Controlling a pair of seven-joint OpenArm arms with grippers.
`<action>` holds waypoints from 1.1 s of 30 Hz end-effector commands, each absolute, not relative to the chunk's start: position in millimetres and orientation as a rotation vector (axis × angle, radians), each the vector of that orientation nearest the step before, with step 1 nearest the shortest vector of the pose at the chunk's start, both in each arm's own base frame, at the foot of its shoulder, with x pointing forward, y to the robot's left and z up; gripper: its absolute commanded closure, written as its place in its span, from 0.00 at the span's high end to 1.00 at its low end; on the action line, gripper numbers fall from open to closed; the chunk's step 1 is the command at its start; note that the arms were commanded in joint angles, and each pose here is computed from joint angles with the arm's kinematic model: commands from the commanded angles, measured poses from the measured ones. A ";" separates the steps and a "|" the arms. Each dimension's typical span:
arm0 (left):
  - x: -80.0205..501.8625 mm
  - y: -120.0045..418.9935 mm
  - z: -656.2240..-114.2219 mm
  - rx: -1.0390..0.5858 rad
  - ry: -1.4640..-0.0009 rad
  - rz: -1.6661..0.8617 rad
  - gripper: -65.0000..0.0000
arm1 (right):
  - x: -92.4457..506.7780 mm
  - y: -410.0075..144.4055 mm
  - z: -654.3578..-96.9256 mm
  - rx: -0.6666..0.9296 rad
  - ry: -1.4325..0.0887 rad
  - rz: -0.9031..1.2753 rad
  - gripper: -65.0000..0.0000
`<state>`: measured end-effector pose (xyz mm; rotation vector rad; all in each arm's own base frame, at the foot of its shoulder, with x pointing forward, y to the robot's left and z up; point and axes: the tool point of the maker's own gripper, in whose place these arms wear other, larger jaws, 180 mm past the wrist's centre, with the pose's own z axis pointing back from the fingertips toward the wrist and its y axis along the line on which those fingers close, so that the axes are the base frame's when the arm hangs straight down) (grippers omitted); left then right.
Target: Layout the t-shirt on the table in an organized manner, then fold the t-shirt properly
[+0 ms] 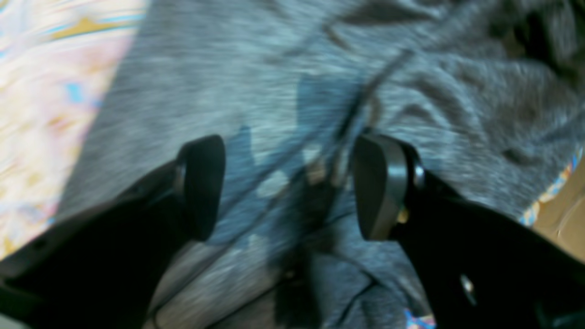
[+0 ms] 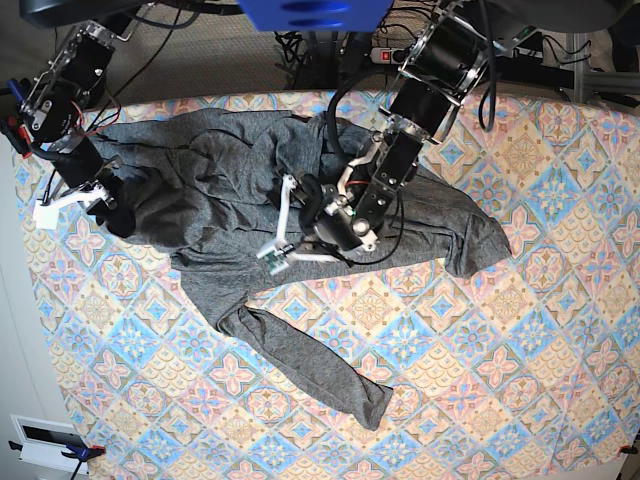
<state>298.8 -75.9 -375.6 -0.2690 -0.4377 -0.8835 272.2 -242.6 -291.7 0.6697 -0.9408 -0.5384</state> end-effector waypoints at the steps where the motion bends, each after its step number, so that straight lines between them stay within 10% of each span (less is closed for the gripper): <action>1: 306.7 -80.1 -363.8 -0.261 -0.481 -0.905 0.65 | 277.7 -246.5 -278.9 0.675 -0.987 -0.522 0.00; 33: 239.4 -107.1 -383.3 -0.366 -0.310 -1.109 0.65 | 281.2 -259.1 -291.9 0.671 -1.001 -0.596 0.00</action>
